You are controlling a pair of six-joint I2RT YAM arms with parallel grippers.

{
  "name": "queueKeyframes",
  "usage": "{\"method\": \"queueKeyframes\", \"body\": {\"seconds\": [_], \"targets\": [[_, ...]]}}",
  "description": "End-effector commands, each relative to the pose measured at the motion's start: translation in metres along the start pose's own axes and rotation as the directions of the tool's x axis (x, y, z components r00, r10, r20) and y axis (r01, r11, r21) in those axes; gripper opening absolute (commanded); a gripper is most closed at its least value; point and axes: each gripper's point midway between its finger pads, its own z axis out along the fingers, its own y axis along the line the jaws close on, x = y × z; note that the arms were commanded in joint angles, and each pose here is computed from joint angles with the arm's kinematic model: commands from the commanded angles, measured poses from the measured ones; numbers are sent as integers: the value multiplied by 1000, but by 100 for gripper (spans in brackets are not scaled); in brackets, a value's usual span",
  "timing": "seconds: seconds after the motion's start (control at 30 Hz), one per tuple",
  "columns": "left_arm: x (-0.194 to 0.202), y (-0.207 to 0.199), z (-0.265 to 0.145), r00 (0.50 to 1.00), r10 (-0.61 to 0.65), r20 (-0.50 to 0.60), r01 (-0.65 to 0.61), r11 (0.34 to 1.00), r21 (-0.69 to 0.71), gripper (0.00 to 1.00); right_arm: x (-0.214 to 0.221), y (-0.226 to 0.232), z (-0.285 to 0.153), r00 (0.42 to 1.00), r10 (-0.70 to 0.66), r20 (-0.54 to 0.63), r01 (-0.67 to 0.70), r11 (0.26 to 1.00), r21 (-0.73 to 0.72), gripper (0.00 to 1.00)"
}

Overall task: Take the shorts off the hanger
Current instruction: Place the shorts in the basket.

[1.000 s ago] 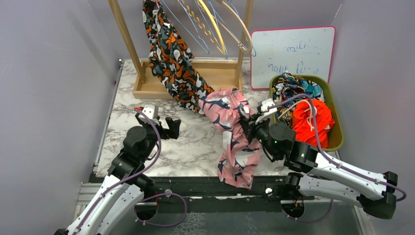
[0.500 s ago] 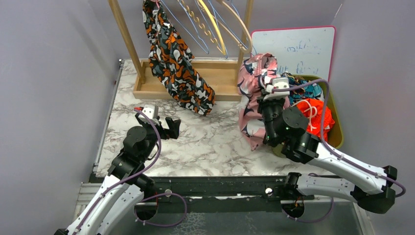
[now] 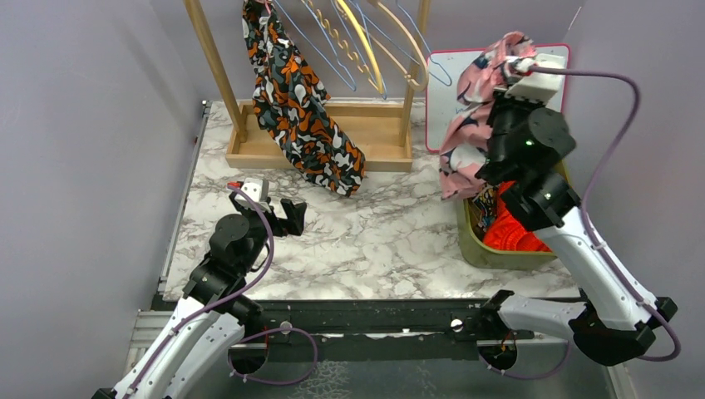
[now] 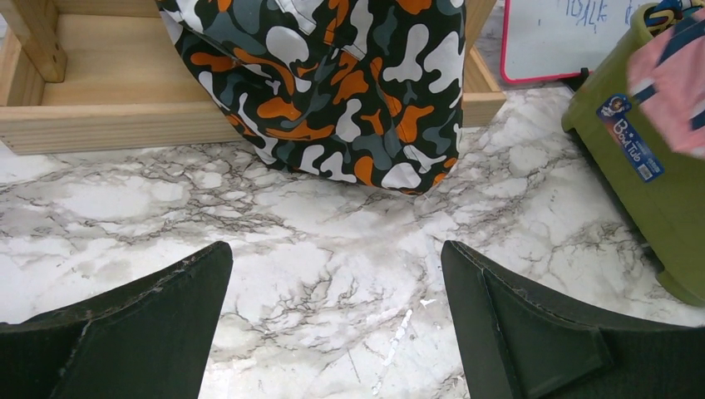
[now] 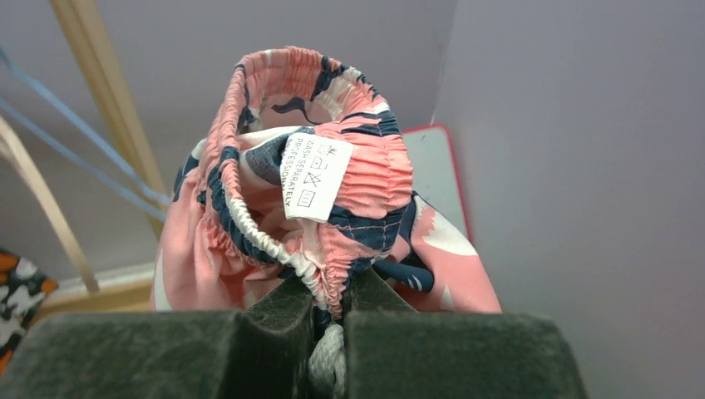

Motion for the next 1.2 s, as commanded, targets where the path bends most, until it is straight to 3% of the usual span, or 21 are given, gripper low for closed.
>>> {"method": "queueKeyframes", "body": {"seconds": [0.0,0.13,0.3,0.47,0.63,0.83,1.17], "targets": [[-13,3,-1,999,-13,35,14,1000,-23,99,-66,-56,-11,986,45,159,-65,990,127,1],[-12,2,-1,999,-14,31,15,1000,-16,99,-61,-74,-17,988,-34,149,6,982,189,1],[-11,1,0,999,-17,28,17,1000,-12,99,-1,-68,-9,993,-116,19,110,971,215,1],[-11,0,-1,999,-19,28,19,1000,-5,99,63,-91,28,987,-43,-153,79,969,236,1],[-13,0,-2,999,-20,34,20,1000,-6,99,167,-81,36,917,-9,-398,95,976,197,1],[-11,-1,-1,999,-20,29,20,1000,-2,99,258,-63,16,822,105,-559,26,975,222,2],[-14,1,-4,999,-18,43,19,1000,-11,99,354,-91,-11,744,156,-650,141,914,380,8]]}}
